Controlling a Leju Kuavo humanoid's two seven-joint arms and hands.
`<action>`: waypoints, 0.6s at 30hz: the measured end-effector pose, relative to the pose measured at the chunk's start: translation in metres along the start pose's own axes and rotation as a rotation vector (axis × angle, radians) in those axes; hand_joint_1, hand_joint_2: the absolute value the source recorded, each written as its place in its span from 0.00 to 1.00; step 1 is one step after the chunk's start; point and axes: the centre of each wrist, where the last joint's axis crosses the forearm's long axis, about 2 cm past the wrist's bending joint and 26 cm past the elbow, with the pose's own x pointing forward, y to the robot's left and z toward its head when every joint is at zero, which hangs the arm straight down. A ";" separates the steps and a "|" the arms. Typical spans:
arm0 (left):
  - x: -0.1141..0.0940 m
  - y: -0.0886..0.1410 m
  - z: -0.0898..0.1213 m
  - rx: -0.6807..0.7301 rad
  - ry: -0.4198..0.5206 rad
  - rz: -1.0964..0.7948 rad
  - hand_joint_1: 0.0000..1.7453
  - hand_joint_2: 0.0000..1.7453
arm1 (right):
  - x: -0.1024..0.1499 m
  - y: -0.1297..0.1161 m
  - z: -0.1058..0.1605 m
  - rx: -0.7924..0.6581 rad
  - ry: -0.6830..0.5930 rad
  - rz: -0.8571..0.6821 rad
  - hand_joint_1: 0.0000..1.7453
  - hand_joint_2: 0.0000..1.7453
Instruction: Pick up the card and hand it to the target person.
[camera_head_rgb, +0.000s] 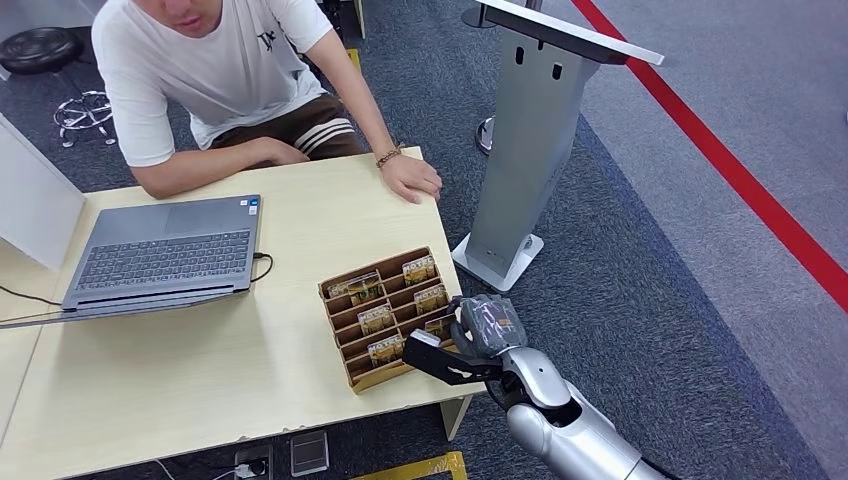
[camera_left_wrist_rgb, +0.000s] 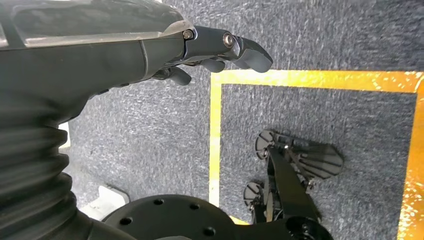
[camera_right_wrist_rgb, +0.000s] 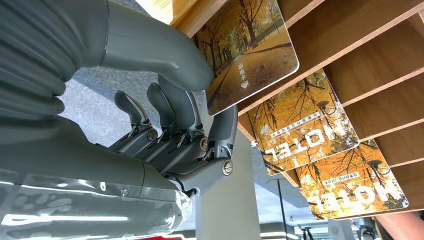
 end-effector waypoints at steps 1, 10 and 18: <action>0.000 0.000 0.000 0.003 -0.001 0.000 0.00 1.00 | 0.000 0.000 0.000 -0.001 0.000 0.000 0.85 1.00; 0.000 0.002 0.000 0.034 0.001 -0.002 0.00 1.00 | 0.007 -0.012 0.005 -0.094 -0.006 -0.034 0.85 1.00; 0.000 0.004 0.000 0.030 -0.005 0.002 0.00 1.00 | 0.010 -0.047 0.016 -0.278 -0.044 -0.039 0.85 1.00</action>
